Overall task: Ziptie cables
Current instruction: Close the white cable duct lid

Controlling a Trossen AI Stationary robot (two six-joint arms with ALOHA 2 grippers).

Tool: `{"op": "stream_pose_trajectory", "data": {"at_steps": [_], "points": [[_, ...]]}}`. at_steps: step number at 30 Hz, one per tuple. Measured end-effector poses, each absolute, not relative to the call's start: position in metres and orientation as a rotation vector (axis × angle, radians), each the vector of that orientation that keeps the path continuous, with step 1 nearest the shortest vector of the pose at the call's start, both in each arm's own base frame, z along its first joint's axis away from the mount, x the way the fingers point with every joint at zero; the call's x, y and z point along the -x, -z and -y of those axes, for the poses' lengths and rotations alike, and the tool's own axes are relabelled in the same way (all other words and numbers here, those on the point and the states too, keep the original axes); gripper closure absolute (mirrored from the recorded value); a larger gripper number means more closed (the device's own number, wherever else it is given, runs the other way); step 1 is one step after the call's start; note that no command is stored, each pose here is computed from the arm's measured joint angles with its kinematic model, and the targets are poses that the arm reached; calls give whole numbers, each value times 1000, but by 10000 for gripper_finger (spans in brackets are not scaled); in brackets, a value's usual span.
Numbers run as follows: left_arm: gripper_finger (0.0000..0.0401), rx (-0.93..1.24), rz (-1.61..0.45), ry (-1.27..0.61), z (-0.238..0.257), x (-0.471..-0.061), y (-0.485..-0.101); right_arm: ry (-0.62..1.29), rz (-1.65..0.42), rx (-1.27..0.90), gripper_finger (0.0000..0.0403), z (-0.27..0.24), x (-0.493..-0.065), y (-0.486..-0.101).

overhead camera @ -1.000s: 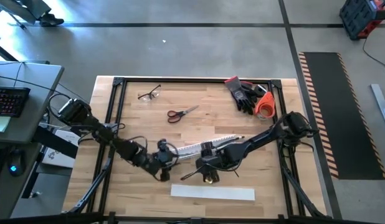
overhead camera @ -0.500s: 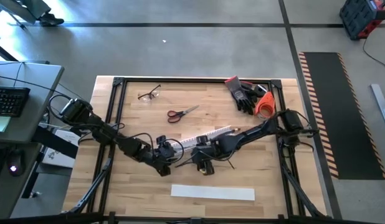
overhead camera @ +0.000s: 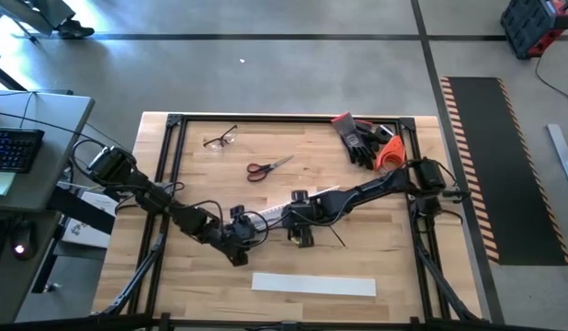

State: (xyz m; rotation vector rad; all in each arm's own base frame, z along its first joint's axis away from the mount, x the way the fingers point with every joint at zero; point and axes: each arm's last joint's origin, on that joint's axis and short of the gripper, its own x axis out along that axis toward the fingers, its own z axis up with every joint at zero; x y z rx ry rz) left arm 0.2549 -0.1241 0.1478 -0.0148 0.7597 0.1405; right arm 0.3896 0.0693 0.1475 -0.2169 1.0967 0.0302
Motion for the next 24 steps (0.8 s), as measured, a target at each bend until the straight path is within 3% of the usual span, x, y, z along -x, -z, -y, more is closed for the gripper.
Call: {"op": "stream_pose_trajectory", "data": {"at_steps": [6,14,19,24], "points": [[268,51,-757,-91,139,-248,-148,-178,-1146,73,188,-90,-383,-147],[268,135,-694,-20,164,-238,-153,-182,-1175,-1,187,-135,-368,-146],[268,157,-627,10,179,-235,-160,-124,-1134,82,187,-154,-358,-157],[268,119,-549,55,196,-241,-183,-20,-1055,189,187,-162,-347,-194]]}}
